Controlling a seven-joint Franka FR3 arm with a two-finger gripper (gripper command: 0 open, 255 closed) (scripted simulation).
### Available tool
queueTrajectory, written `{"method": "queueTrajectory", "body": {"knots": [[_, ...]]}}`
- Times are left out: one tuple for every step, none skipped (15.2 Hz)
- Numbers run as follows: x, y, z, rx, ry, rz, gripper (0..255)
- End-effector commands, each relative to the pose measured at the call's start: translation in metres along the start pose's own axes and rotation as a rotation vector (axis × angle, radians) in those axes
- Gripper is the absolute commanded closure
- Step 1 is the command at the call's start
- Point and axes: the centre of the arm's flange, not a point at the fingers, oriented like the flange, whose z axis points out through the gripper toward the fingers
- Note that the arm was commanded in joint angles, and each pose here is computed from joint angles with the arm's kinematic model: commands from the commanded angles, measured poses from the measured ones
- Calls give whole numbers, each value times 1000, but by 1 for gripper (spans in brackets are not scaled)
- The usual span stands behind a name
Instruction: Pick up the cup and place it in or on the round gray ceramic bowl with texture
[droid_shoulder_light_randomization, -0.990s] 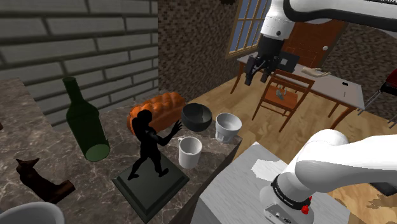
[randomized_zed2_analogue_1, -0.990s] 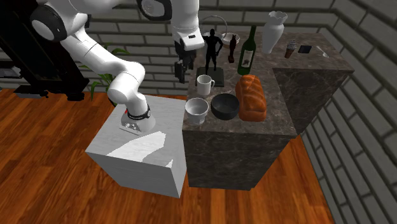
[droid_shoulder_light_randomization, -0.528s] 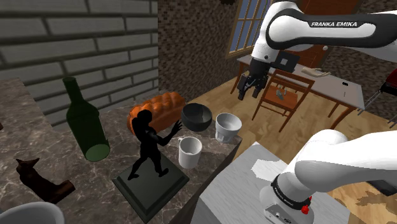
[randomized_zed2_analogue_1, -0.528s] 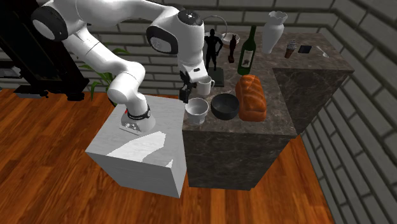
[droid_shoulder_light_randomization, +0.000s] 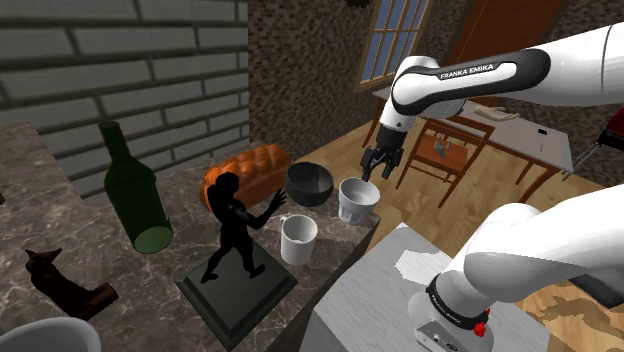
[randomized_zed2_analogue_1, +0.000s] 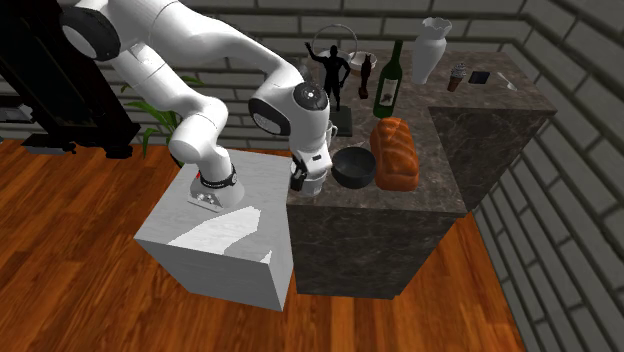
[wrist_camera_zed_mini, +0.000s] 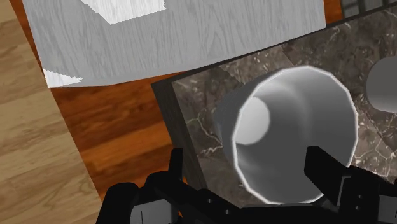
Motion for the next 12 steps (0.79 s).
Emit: {"method": "queueTrajectory", "body": {"knots": [[2,4,16,9,-4,0,0],[2,4,21,9,-4,0,0],[2,4,26,9,-4,0,0],[2,4,32,9,-4,0,0],[2,4,37,9,-4,0,0],[2,4,42,9,-4,0,0],[2,4,47,9,-4,0,0],[2,4,51,9,-4,0,0],[2,4,50,9,-4,0,0],[2,4,51,9,-4,0,0],[2,4,51,9,-4,0,0],[2,4,51,9,-4,0,0]]}}
